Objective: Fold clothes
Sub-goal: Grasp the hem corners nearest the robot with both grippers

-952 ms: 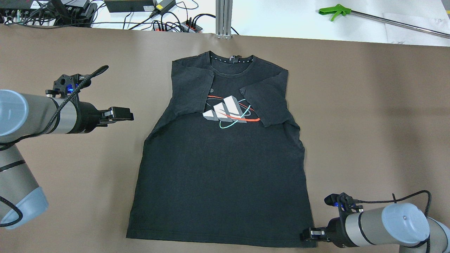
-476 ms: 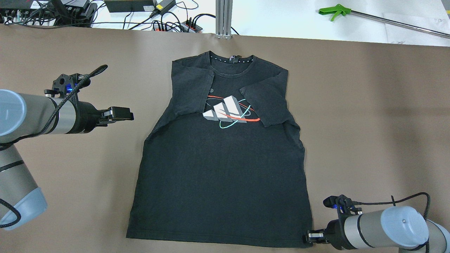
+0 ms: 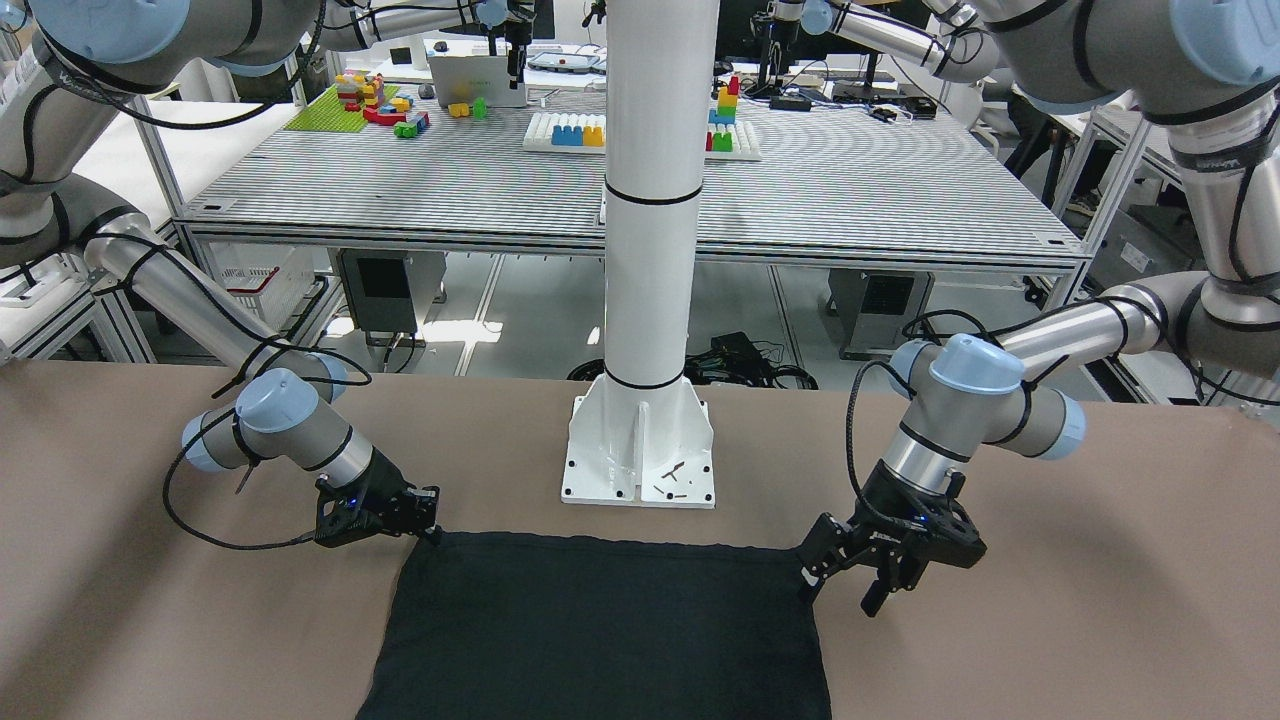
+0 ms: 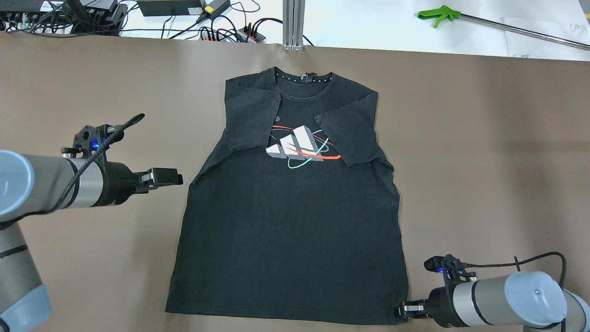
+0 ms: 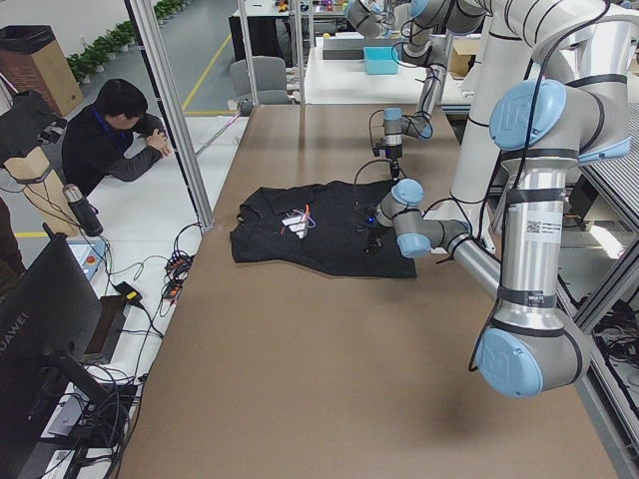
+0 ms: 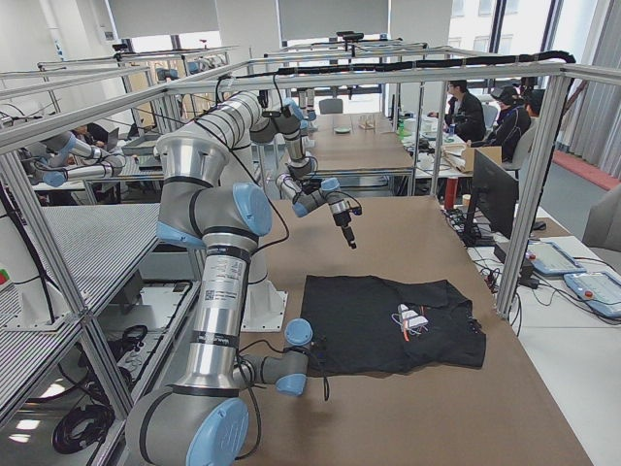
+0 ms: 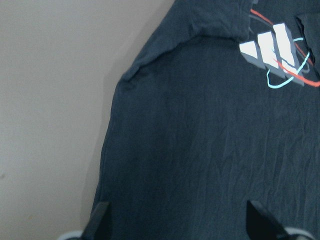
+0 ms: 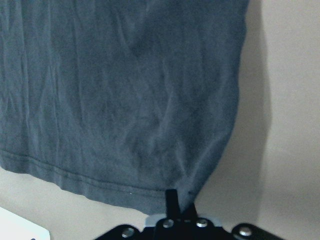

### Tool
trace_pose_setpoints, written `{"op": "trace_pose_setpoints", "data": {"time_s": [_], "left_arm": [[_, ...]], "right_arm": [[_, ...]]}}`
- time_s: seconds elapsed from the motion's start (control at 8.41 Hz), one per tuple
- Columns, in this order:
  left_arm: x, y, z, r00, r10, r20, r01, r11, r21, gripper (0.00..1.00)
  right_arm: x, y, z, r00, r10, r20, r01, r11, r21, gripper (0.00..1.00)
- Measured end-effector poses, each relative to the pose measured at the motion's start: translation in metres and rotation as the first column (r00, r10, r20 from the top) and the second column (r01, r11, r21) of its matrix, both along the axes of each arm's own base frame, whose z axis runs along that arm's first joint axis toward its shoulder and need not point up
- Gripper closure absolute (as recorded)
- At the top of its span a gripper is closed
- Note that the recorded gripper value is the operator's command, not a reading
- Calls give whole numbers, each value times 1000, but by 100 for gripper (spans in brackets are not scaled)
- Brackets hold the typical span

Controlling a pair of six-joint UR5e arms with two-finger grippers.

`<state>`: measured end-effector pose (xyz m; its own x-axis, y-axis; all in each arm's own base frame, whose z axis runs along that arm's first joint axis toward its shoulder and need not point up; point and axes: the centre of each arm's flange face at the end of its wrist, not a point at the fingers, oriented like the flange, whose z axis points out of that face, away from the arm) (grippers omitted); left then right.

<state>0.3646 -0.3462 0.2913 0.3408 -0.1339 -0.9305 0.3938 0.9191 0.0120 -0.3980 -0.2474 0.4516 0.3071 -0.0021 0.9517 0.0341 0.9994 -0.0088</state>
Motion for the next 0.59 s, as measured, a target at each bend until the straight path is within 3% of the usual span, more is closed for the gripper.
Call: {"op": "trace_pose_setpoints", "data": {"time_s": [0.24,0.59], "left_arm": [[21,56,30,999,35,-42,-35,999,-9,6],[46,119,62,999,36,-32,-36,999,0,6]], "right_arm": [[5,-2,0,1000,8,12,-8,1000,6,100],[8,-7,-1,1000,17,18,-17,1000,14,100]]}}
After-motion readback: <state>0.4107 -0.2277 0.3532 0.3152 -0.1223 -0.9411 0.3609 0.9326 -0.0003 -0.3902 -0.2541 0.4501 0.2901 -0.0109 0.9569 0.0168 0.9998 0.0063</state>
